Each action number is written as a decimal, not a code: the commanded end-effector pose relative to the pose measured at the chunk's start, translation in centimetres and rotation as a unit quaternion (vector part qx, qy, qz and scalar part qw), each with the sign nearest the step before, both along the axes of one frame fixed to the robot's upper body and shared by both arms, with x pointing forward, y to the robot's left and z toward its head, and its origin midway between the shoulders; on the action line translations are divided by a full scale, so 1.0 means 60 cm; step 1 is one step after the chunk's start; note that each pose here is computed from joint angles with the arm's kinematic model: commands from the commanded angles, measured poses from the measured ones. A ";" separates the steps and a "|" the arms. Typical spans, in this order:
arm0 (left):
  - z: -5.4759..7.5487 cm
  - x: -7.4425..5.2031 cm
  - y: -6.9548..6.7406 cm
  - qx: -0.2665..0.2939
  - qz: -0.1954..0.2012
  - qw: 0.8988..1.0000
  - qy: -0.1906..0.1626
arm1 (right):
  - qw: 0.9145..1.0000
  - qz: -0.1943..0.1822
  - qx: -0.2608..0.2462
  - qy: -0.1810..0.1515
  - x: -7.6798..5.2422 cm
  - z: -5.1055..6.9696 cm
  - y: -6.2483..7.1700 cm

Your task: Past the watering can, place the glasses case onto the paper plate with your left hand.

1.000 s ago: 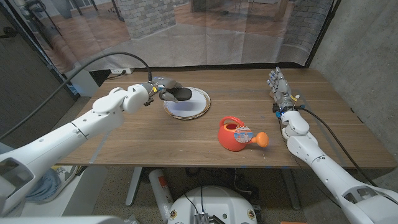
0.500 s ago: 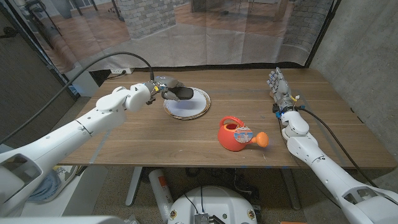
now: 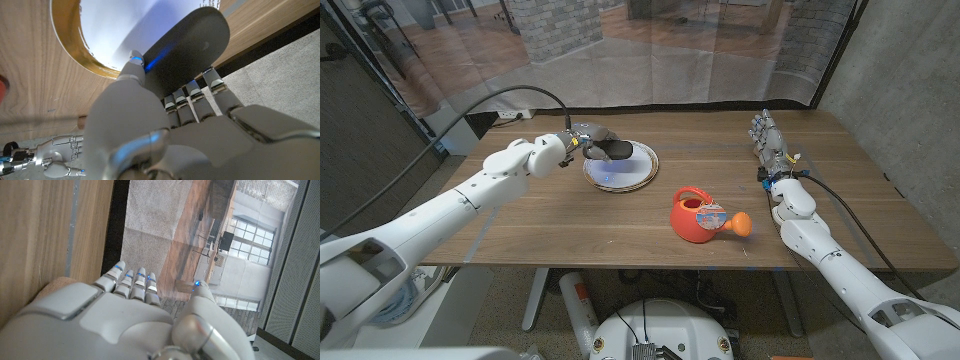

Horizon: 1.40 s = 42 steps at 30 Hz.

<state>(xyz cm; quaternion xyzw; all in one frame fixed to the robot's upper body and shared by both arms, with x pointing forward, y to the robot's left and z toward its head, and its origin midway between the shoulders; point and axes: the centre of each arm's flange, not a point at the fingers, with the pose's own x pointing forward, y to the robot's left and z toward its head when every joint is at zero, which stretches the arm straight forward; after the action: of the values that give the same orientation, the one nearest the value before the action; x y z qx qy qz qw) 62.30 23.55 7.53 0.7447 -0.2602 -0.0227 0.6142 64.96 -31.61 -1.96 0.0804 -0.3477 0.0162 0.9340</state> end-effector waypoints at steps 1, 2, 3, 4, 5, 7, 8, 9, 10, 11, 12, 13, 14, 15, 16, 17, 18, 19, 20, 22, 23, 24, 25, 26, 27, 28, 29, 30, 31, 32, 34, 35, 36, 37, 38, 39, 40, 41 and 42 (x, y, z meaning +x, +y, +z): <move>0.000 0.021 -0.007 0.007 0.002 1.000 -0.003 | 1.000 -0.001 0.001 0.001 -0.001 -0.002 -0.002; 0.001 0.023 -0.009 0.007 0.001 1.000 -0.004 | 1.000 -0.001 0.001 0.001 -0.001 -0.002 -0.002; 0.001 0.025 -0.011 0.008 0.000 1.000 -0.005 | 1.000 -0.001 0.001 0.001 -0.001 -0.002 -0.002; 0.001 0.026 -0.012 0.009 -0.001 1.000 -0.006 | 1.000 -0.001 0.001 0.001 -0.001 -0.002 -0.002; 0.000 0.027 -0.014 0.010 -0.001 1.000 -0.007 | 1.000 -0.001 0.000 0.001 -0.002 -0.002 -0.002; 0.001 0.029 -0.017 0.011 -0.002 1.000 -0.007 | 1.000 -0.001 0.000 0.001 -0.002 -0.003 -0.002; 0.001 0.031 -0.019 0.011 -0.003 1.000 -0.007 | 1.000 -0.001 0.000 0.001 -0.002 -0.003 -0.003; 0.001 0.032 -0.021 0.011 -0.003 1.000 -0.007 | 1.000 -0.001 0.000 0.001 -0.002 -0.003 -0.003; 0.001 0.033 -0.023 0.012 -0.004 1.000 -0.007 | 1.000 -0.001 0.000 0.002 -0.003 -0.004 -0.003; 0.001 0.034 -0.026 0.012 -0.005 1.000 -0.006 | 1.000 -0.001 0.000 0.002 -0.003 -0.004 -0.004; 0.001 0.035 -0.028 0.013 -0.007 1.000 -0.006 | 1.000 -0.001 0.000 0.002 -0.003 -0.004 -0.004; 0.001 0.036 -0.032 0.014 -0.008 1.000 -0.005 | 1.000 -0.002 -0.001 0.002 -0.003 -0.005 -0.004; 0.001 0.036 -0.035 0.016 -0.010 1.000 -0.005 | 1.000 -0.002 0.000 0.003 -0.004 -0.005 -0.005; 0.001 0.037 -0.038 0.019 -0.011 1.000 -0.006 | 1.000 -0.002 0.000 0.002 -0.004 -0.005 -0.005; 0.001 0.037 -0.041 0.022 -0.012 1.000 -0.006 | 1.000 -0.002 -0.001 0.003 -0.005 -0.005 -0.005; 0.000 0.038 -0.044 0.023 -0.013 1.000 -0.006 | 1.000 -0.003 -0.001 0.003 -0.005 -0.005 -0.006; -0.001 0.038 -0.046 0.024 -0.014 1.000 -0.006 | 1.000 -0.002 0.000 0.002 -0.005 -0.005 -0.006; -0.001 0.038 -0.048 0.026 -0.014 1.000 -0.005 | 1.000 -0.003 0.000 0.003 -0.005 -0.005 -0.007; -0.002 0.039 -0.049 0.026 -0.015 1.000 -0.004 | 1.000 -0.003 -0.001 0.003 -0.005 -0.005 -0.007; -0.005 0.040 -0.051 0.027 -0.016 1.000 -0.002 | 1.000 -0.003 0.000 0.003 -0.005 -0.005 -0.007; -0.007 0.041 -0.051 0.028 -0.016 0.999 0.000 | 1.000 -0.003 0.000 0.004 -0.005 -0.005 -0.007; -0.008 0.042 -0.052 0.029 -0.016 0.999 0.002 | 1.000 -0.003 0.001 0.004 -0.004 -0.006 -0.007; -0.010 0.043 -0.052 0.029 -0.016 0.999 0.004 | 1.000 -0.003 0.002 0.004 -0.004 -0.007 -0.007; -0.012 0.044 -0.052 0.029 -0.016 0.999 0.005 | 1.000 -0.003 0.002 0.004 -0.004 -0.007 -0.006; -0.014 0.045 -0.052 0.029 -0.016 0.999 0.007 | 1.000 -0.003 0.003 0.004 -0.003 -0.008 -0.006; -0.015 0.047 -0.052 0.029 -0.016 0.999 0.008 | 1.000 -0.003 0.003 0.004 -0.003 -0.008 -0.005; -0.017 0.048 -0.052 0.029 -0.016 0.999 0.009 | 1.000 -0.003 0.003 0.005 -0.003 -0.008 -0.005; -0.018 0.049 -0.051 0.028 -0.017 0.999 0.011 | 1.000 -0.003 0.003 0.004 -0.003 -0.008 -0.004; -0.020 0.051 -0.051 0.028 -0.017 0.999 0.012 | 1.000 -0.003 0.002 0.004 -0.003 -0.007 -0.004; -0.021 0.052 -0.051 0.027 -0.017 0.999 0.012 | 1.000 -0.003 0.001 0.004 -0.003 -0.007 -0.003; -0.024 0.054 -0.052 0.027 -0.019 0.999 0.015 | 1.000 -0.003 0.002 0.003 -0.003 -0.006 -0.002; -0.026 0.055 -0.052 0.027 -0.019 0.999 0.015 | 1.000 -0.004 0.001 0.003 -0.004 -0.006 -0.001; -0.028 0.057 -0.053 0.026 -0.020 0.999 0.016 | 1.000 -0.004 0.001 0.003 -0.004 -0.006 -0.001; -0.029 0.058 -0.053 0.025 -0.020 0.999 0.018 | 1.000 -0.004 0.001 0.003 -0.004 -0.006 0.000; -0.031 0.059 -0.053 0.024 -0.021 0.999 0.018 | 1.000 -0.004 0.002 0.003 -0.004 -0.006 0.000; -0.033 0.060 -0.053 0.023 -0.022 0.999 0.019 | 1.000 -0.004 0.002 0.003 -0.004 -0.006 0.000; -0.035 0.061 -0.053 0.023 -0.022 0.999 0.020 | 1.000 -0.005 0.002 0.003 -0.004 -0.006 0.000; -0.036 0.061 -0.054 0.022 -0.022 0.999 0.021 | 1.000 -0.005 0.002 0.004 -0.004 -0.007 0.000; -0.038 0.062 -0.054 0.022 -0.022 0.999 0.021 | 1.000 -0.005 0.002 0.004 -0.004 -0.007 0.000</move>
<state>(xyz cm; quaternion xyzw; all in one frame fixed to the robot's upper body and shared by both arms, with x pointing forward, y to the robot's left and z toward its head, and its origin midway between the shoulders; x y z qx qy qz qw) 65.38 20.55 6.21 0.7557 -0.2649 -0.0492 0.5970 64.74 -31.86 -2.31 0.0811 -0.3449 0.0116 0.9350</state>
